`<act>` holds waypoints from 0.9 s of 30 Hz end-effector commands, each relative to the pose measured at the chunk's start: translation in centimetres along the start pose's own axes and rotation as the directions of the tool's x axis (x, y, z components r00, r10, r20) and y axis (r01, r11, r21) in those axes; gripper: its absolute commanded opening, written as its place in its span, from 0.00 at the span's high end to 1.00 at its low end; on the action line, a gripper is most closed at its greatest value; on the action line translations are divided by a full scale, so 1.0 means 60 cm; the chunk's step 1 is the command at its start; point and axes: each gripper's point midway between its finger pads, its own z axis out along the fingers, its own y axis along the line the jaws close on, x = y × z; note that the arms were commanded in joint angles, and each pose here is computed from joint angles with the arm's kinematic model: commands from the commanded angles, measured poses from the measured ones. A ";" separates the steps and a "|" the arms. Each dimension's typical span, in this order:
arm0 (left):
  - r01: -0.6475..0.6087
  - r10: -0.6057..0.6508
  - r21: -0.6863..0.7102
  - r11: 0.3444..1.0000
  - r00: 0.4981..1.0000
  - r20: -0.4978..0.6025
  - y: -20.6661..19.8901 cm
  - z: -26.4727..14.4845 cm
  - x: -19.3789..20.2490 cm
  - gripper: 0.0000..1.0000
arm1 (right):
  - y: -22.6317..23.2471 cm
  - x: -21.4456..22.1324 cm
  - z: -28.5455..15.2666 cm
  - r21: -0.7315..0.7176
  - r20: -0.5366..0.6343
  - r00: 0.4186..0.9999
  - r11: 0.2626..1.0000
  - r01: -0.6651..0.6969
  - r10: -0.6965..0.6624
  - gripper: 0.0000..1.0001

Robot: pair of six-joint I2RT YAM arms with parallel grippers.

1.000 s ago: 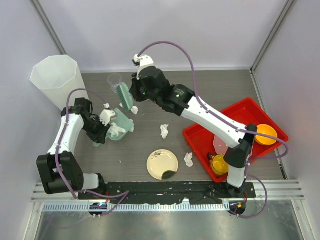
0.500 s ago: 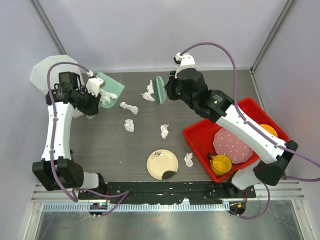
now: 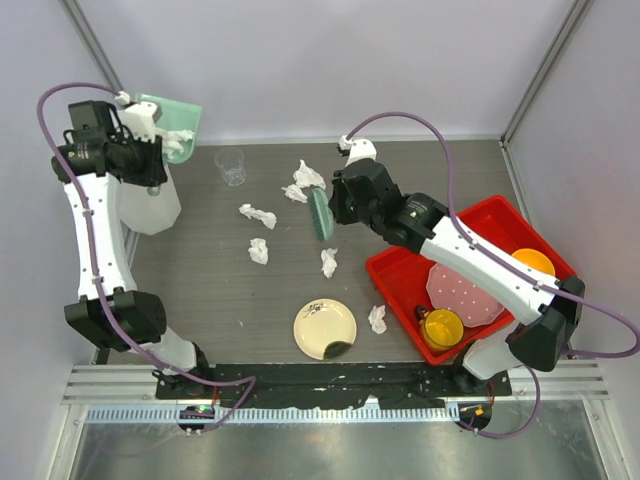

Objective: Sweep away the paper scraps from the table

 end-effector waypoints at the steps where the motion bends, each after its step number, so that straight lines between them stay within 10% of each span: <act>1: 0.065 -0.060 -0.060 0.996 0.995 0.084 0.028 -0.040 -0.038 1.00 | 0.012 -0.029 -0.024 -0.050 0.059 0.997 0.998 -0.044 0.046 0.99; 14: 0.220 -0.183 -0.319 0.922 0.973 0.143 0.182 -0.088 -0.039 1.00 | 0.017 0.003 -0.013 -0.072 -0.003 1.000 0.997 -0.022 0.022 0.99; 27: 0.124 -0.098 -0.660 0.741 0.992 0.077 0.296 -0.152 -0.024 1.00 | 0.026 0.021 -0.017 -0.124 -0.035 0.999 0.992 -0.006 0.002 0.99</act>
